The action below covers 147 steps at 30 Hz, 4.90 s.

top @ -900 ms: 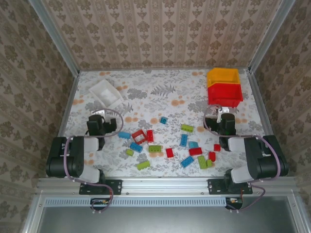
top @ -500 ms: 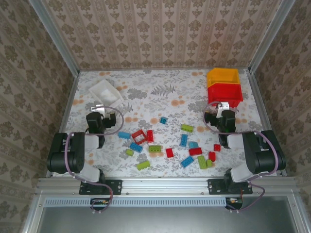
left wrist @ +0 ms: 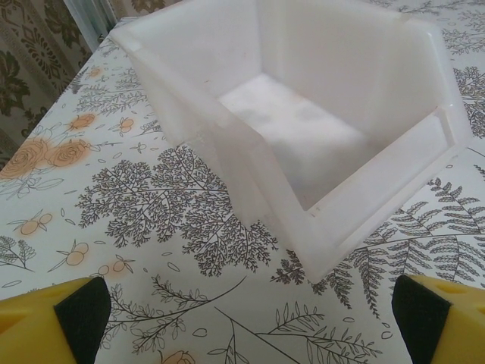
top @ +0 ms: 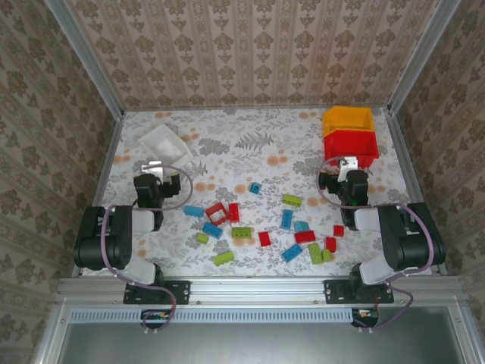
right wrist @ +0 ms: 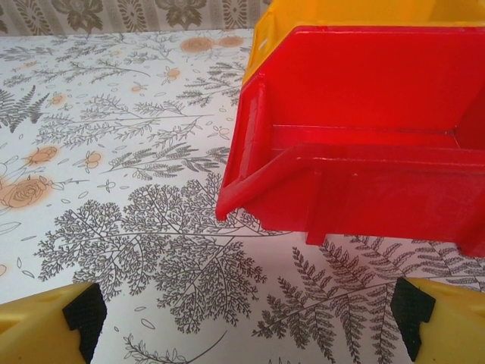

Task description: Sort the legos into containers by color

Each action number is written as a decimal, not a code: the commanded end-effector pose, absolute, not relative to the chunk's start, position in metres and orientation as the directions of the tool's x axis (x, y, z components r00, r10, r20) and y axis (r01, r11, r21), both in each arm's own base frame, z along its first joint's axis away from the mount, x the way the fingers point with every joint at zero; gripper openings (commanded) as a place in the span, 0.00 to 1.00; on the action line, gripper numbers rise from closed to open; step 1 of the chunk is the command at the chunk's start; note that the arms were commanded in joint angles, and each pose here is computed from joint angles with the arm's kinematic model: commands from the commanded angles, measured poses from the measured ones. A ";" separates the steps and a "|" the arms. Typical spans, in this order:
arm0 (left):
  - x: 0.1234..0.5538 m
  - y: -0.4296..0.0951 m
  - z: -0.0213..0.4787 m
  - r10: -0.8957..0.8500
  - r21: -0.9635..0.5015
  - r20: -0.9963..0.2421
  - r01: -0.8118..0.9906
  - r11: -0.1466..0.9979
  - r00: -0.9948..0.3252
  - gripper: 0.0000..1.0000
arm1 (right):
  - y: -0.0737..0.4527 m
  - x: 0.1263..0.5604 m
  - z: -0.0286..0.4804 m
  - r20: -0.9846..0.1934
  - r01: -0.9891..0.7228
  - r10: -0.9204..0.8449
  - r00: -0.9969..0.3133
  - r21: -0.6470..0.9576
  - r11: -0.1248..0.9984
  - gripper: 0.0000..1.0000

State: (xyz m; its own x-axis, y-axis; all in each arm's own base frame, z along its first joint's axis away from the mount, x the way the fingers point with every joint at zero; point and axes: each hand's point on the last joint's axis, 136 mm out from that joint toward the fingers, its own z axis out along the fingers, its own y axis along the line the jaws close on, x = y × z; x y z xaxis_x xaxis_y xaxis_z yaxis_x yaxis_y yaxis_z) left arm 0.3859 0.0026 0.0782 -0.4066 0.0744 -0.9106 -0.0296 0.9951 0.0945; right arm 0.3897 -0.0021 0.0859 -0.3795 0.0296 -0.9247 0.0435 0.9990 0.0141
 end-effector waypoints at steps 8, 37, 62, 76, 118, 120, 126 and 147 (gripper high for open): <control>0.380 0.008 0.128 0.121 0.160 -0.952 -0.122 0.980 -0.282 1.00 | -0.003 0.380 0.120 -0.972 0.049 0.019 -0.234 0.008 0.999 1.00; 0.377 0.026 0.185 -0.666 -0.422 -0.446 -0.516 0.746 -0.598 0.92 | 0.002 0.331 0.234 -0.610 0.366 0.645 -0.461 0.532 0.764 0.99; 0.488 0.024 0.064 -0.606 -0.317 -0.208 -0.533 0.785 -0.768 0.49 | -0.027 0.401 0.176 -0.353 0.625 0.863 -0.363 0.594 0.506 0.90; 0.481 -0.018 0.070 -0.443 -0.288 -0.236 -0.373 0.882 -0.865 0.07 | -0.079 0.430 0.133 -0.255 0.762 0.959 -0.119 0.596 0.253 0.87; 0.457 -0.177 0.073 -0.104 -0.200 -0.235 -0.056 0.978 -0.966 0.00 | -0.067 0.438 0.098 -0.336 0.616 0.665 -0.667 0.253 0.746 0.03; 0.454 -0.173 0.072 -0.095 -0.179 -0.229 -0.054 0.982 -0.969 0.00 | -0.047 0.443 0.102 -0.349 0.508 0.566 -0.747 0.249 0.824 0.02; 0.444 -0.160 0.071 -0.036 -0.127 -0.226 -0.007 0.992 -0.973 0.00 | 0.021 0.447 0.095 -0.327 0.233 0.307 -0.894 0.247 0.941 0.02; 0.434 -0.164 0.065 0.037 -0.145 -0.187 0.065 0.987 -0.982 0.00 | 0.091 0.475 0.073 -0.283 0.034 0.126 -0.951 0.309 0.951 0.01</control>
